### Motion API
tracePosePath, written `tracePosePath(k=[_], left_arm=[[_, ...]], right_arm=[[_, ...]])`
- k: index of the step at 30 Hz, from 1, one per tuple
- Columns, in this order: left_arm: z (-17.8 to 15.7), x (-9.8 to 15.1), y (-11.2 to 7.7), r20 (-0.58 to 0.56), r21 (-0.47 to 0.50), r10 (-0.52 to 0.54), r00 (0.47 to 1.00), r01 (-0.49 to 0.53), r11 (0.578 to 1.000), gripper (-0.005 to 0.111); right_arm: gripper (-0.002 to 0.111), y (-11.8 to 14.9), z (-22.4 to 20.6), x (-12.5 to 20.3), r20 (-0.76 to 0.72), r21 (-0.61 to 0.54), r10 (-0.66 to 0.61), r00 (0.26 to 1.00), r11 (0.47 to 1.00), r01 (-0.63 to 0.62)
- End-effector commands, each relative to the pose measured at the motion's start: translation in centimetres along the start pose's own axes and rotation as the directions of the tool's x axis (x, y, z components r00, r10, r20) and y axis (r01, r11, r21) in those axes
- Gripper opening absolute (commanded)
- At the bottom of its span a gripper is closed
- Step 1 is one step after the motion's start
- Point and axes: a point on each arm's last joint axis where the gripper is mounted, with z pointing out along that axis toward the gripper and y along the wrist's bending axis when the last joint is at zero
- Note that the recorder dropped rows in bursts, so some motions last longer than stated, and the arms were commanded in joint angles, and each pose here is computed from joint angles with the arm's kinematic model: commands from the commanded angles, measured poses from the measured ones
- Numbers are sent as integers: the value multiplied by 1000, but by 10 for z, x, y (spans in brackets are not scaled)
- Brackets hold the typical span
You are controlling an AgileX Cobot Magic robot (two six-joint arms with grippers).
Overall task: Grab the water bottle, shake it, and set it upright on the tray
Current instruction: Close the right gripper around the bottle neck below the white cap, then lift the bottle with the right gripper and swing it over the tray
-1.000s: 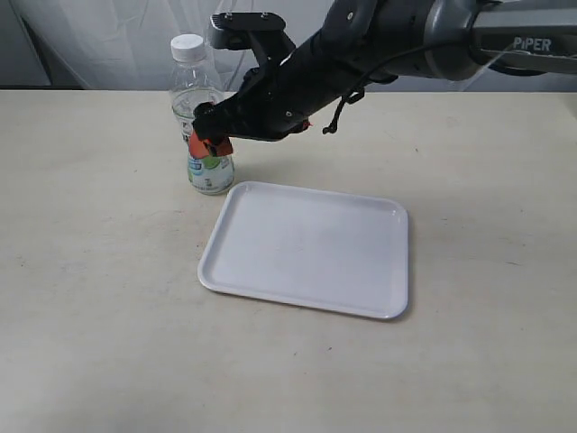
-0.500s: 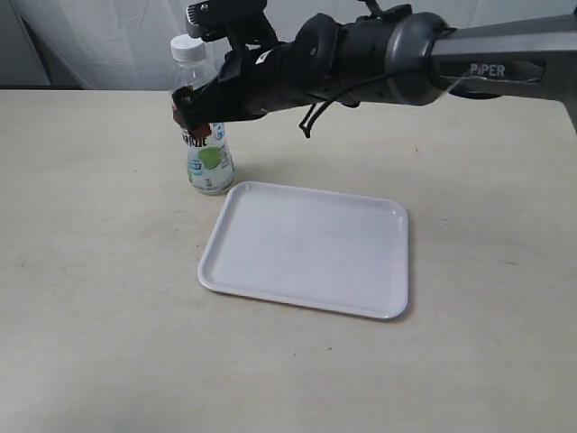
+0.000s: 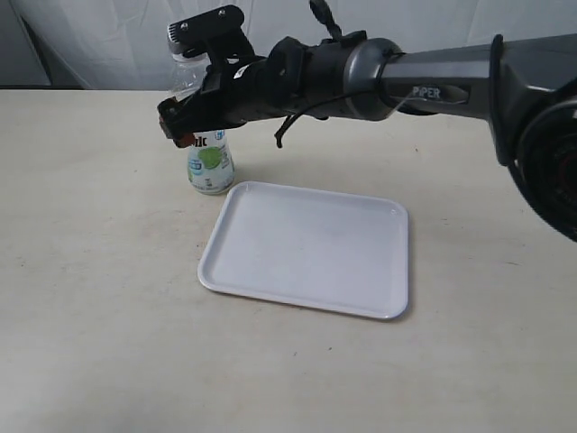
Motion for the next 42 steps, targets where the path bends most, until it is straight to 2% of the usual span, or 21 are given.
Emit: tracePosePath(k=[1, 6, 8, 11, 14, 21, 24, 27, 30, 36, 38, 39, 42], left_arm=[[0, 0, 0, 14, -1, -1, 1000, 1, 1000, 0], [0, 0, 0, 14, -1, -1, 1000, 1, 1000, 0], [0, 0, 0, 14, -1, -1, 1000, 1, 1000, 0], [0, 0, 0, 14, -1, -1, 1000, 1, 1000, 0], [0, 0, 0, 14, -1, -1, 1000, 1, 1000, 0], [0, 0, 0, 14, -1, -1, 1000, 1, 1000, 0], [0, 0, 0, 14, -1, -1, 1000, 1, 1000, 0], [0, 0, 0, 14, -1, 1, 1000, -1, 1000, 0], [0, 0, 0, 14, -1, 1, 1000, -1, 1000, 0], [0, 0, 0, 14, -1, -1, 1000, 1, 1000, 0], [0, 0, 0, 14, -1, 1, 1000, -1, 1000, 0], [0, 0, 0, 14, -1, 1, 1000, -1, 1000, 0], [0, 0, 0, 14, -1, 1, 1000, -1, 1000, 0]], right_arm=[[104, 9, 9, -2, 13, -9, -59, 998, 998, 59], [103, 11, 12, -1, 24, -4, -56, 998, 998, 56], [93, 11, 12, -1, 24, -3, -57, 998, 998, 58], [55, 12, 12, 0, 12, -12, -58, 998, 998, 58], [-1, 15, 12, 4, -33, -47, -57, 998, 997, 55], [-1, 18, 8, 3, -62, -82, -34, 997, 996, 29], [-1, 22, -11, -18, -33, -122, 64, 997, 990, -68], [-1, 24, -29, -35, -5, -140, 61, 998, 988, -61], [-1, 31, -42, -42, -40, -205, 87, 995, 974, -93], [-1, 44, -49, -34, -161, -338, 77, 984, 932, -128], [-1, 39, -53, -32, -200, -286, 21, 980, 955, -79], [-1, 27, -56, -33, -223, -152, 71, 972, 983, -106], [-1, 12, -63, -36, -235, 38, 151, 960, 988, -147]])
